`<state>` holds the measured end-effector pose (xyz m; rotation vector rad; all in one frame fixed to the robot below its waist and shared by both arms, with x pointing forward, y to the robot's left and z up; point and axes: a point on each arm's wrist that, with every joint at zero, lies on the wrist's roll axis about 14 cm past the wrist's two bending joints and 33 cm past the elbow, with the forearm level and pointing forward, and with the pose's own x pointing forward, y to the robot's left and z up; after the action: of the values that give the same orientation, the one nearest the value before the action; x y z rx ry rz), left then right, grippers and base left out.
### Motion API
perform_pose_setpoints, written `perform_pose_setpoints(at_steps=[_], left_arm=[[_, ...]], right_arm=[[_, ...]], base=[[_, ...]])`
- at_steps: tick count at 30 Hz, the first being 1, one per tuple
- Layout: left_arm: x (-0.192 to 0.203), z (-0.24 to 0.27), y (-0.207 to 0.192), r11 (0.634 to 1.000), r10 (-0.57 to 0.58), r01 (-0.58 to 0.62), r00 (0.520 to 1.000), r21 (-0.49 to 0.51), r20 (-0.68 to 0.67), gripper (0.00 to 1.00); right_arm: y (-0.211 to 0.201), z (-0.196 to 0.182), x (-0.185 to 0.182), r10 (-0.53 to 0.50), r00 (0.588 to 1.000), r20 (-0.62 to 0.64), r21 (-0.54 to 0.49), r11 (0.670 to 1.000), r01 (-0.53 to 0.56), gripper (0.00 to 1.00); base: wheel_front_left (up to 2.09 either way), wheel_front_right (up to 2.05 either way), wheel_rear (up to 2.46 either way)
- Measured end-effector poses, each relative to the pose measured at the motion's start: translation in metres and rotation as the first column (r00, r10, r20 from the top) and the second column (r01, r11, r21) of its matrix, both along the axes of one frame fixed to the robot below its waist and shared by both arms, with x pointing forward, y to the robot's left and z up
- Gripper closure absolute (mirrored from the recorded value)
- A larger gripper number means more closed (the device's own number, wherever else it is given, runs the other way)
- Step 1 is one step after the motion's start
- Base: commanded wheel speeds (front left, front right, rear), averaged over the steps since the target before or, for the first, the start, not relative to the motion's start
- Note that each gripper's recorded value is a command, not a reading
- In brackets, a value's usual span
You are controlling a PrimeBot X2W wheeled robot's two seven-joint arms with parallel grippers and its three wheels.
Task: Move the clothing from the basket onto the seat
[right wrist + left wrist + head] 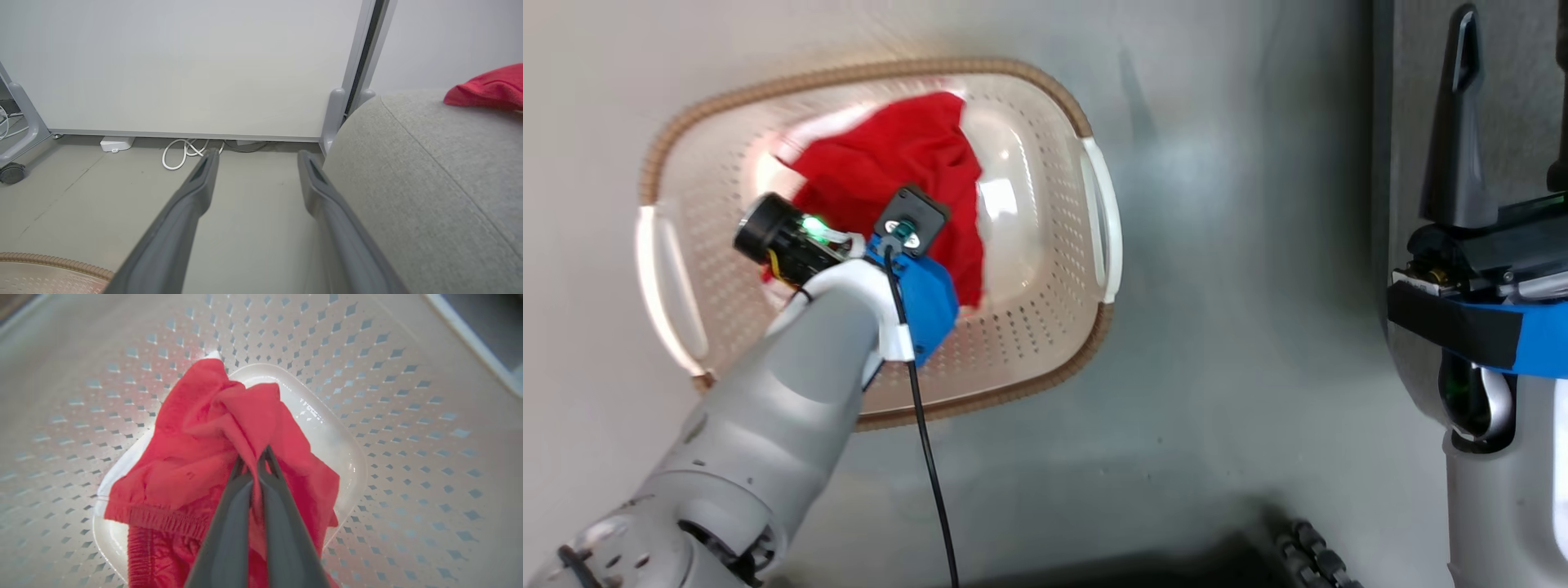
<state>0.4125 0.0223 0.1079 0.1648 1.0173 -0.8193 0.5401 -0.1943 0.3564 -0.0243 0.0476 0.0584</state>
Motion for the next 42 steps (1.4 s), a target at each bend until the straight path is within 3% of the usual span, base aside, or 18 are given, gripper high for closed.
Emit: perform_pose_setpoints(at_steps=[7, 14, 26, 29, 42], left_arm=[[0.029, 0.056, -0.006, 0.993, 0.091, -0.081, 0.989, -0.082, 0.119, 1.00], [0.059, 0.118, -0.004, 0.977, 0.179, -0.140, 0.949, -0.163, 0.261, 1.00], [0.079, 0.241, 0.005, 0.951, 0.265, -0.137, 0.823, -0.278, 0.502, 1.00], [0.083, 0.285, 0.004, 0.941, 0.288, -0.114, 0.767, -0.319, 0.574, 1.00], [0.064, 0.391, -0.006, 0.914, 0.328, -0.019, 0.621, -0.404, 0.712, 1.00]], right_arm=[[0.006, 0.030, -0.003, 0.015, 0.999, 0.041, 0.014, 1.000, -0.015, 0.00], [0.013, 0.062, -0.009, 0.027, 0.996, 0.086, 0.031, 0.999, -0.029, 0.00], [0.018, 0.125, -0.041, 0.026, 0.986, 0.165, 0.061, 0.997, -0.037, 0.00], [0.017, 0.143, -0.057, 0.022, 0.982, 0.187, 0.064, 0.997, -0.034, 0.00], [0.021, 0.177, -0.104, 0.023, 0.973, 0.231, 0.080, 0.996, -0.043, 0.00]], base=[[0.00, 0.00, 0.00], [0.00, 0.00, 0.00], [0.00, 0.00, 0.00], [0.00, 0.00, 0.00], [0.00, 0.00, 0.00]])
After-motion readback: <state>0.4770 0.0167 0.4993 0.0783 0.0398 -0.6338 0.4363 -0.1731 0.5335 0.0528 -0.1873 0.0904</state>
